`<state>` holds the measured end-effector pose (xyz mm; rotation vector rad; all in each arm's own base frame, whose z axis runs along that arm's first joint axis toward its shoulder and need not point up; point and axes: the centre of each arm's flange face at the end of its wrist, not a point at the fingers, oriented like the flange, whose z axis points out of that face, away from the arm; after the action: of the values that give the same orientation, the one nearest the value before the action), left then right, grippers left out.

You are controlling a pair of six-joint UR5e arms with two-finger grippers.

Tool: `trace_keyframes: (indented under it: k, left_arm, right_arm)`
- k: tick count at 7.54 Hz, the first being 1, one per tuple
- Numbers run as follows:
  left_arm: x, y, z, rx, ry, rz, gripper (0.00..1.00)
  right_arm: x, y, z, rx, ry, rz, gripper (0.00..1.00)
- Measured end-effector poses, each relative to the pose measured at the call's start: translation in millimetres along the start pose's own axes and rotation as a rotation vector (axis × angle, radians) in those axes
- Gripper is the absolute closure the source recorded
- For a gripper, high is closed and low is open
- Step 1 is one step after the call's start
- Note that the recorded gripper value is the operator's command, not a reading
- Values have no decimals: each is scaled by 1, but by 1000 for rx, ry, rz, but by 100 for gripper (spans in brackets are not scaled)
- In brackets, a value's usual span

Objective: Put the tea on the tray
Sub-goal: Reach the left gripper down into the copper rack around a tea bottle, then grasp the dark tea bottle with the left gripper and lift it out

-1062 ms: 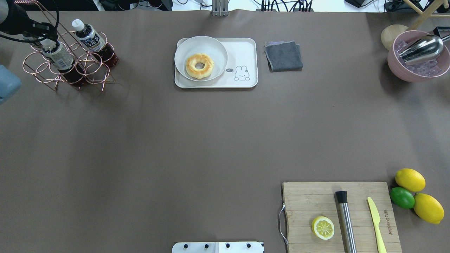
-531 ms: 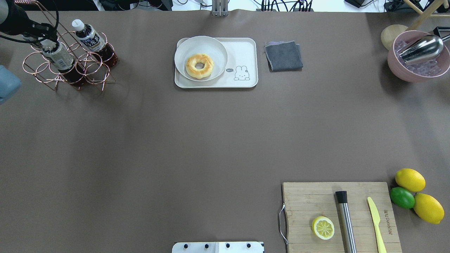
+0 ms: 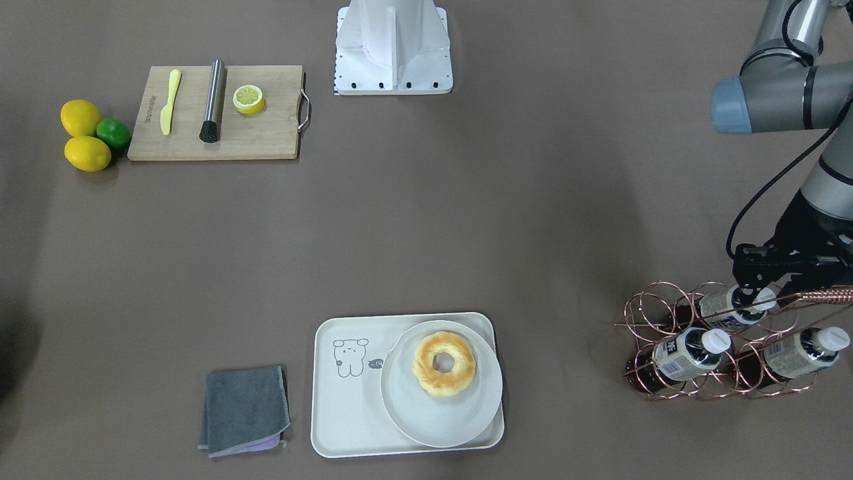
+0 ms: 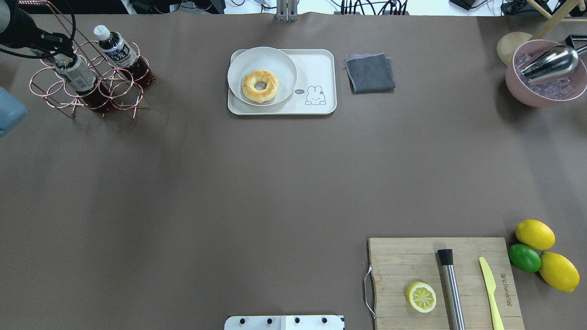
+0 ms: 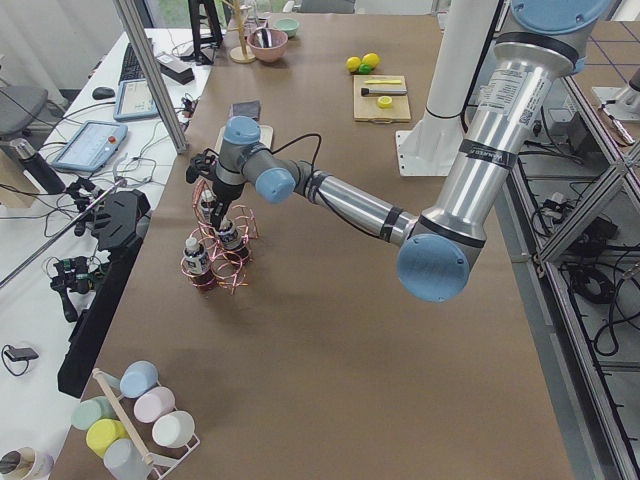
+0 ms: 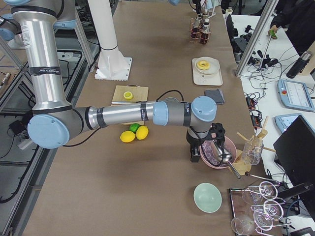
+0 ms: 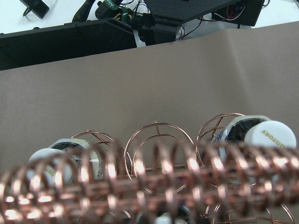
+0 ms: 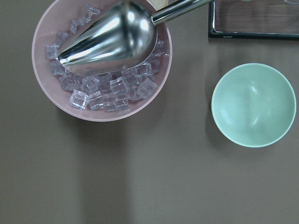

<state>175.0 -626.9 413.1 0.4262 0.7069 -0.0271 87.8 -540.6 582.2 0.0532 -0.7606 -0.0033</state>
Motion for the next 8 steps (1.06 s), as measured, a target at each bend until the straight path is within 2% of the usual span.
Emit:
trace_keyframes:
  k: [1,6,8]
  left_arm:
    - [0,0,0,2,2,-1,100]
    - [1,-9,-7,18,10,-3,100]
    - [-5,-21,-24,9,45,-25,100]
  right_arm:
    - [0,0,0,-1,0,0,0]
    - [0,-1,0,0,0,-1,0]
    - [0,0,0,0,0,1,0]
